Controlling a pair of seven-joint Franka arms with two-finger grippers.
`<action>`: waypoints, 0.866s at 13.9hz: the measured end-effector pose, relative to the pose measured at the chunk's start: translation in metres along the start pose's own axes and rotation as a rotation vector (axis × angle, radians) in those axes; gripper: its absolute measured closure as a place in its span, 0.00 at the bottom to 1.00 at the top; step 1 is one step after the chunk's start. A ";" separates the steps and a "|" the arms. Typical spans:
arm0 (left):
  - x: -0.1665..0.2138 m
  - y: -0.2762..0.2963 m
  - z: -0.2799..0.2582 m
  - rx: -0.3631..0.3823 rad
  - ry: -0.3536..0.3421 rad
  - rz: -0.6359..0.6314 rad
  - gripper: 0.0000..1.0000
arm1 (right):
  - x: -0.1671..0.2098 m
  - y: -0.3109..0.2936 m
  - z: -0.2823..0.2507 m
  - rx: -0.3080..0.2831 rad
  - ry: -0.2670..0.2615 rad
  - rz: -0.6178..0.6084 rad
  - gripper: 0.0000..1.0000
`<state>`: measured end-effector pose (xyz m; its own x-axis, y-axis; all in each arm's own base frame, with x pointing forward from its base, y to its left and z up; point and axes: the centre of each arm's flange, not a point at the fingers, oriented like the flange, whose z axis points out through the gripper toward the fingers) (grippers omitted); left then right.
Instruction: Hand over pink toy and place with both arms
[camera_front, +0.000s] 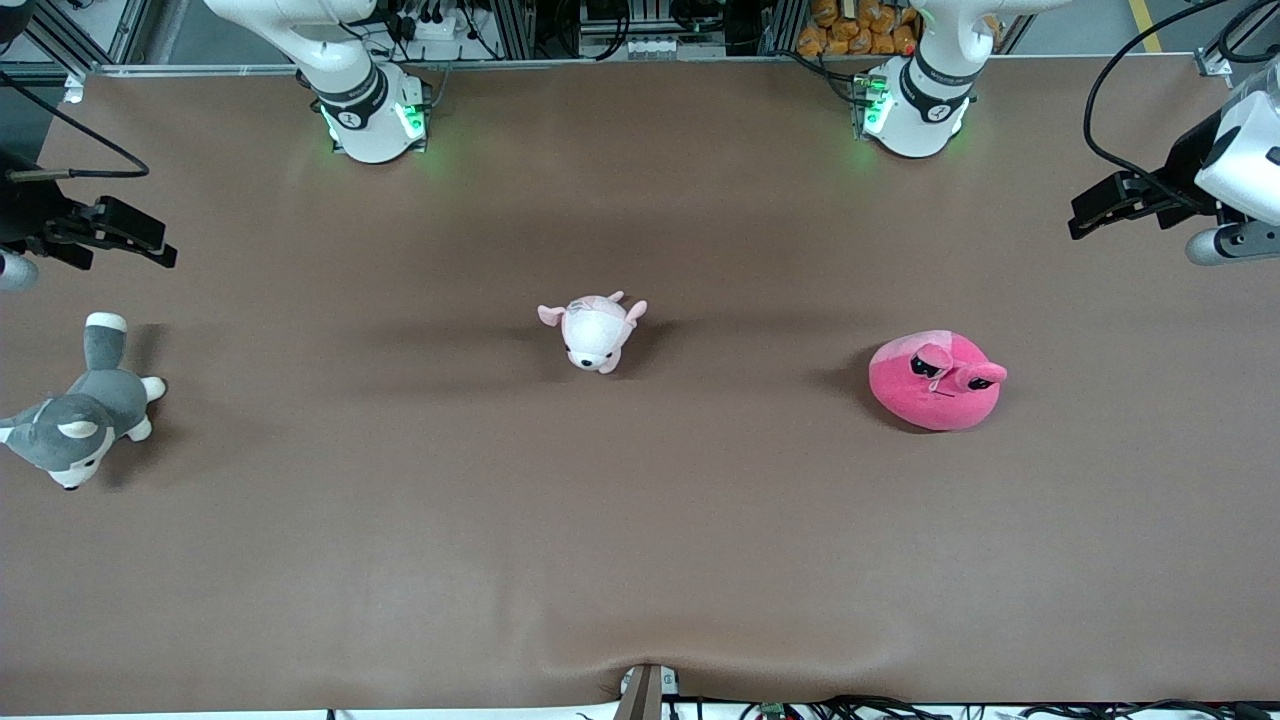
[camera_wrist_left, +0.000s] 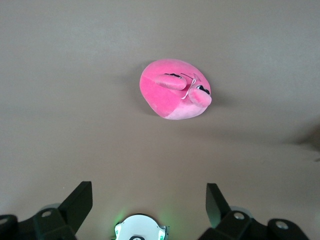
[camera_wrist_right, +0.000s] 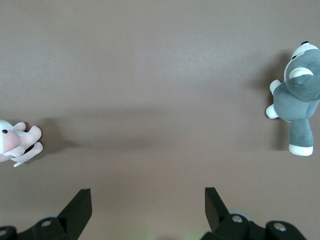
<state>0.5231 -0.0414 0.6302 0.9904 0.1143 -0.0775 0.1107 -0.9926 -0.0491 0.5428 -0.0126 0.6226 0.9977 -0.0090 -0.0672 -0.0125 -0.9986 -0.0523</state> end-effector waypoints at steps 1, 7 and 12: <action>-0.001 0.001 -0.001 0.000 0.002 0.002 0.00 | 0.000 0.000 0.000 0.000 0.000 0.000 0.00; -0.001 0.002 0.002 0.001 0.003 0.004 0.00 | 0.000 0.000 0.000 0.000 0.000 0.000 0.00; -0.001 0.003 0.004 0.000 0.010 0.005 0.00 | 0.000 0.000 0.000 0.000 0.000 -0.001 0.00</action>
<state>0.5224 -0.0443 0.6262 0.9917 0.1089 -0.0679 0.1057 -0.9932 -0.0484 0.5428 -0.0123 0.6226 0.9977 -0.0085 -0.0671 -0.0120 -0.9986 -0.0523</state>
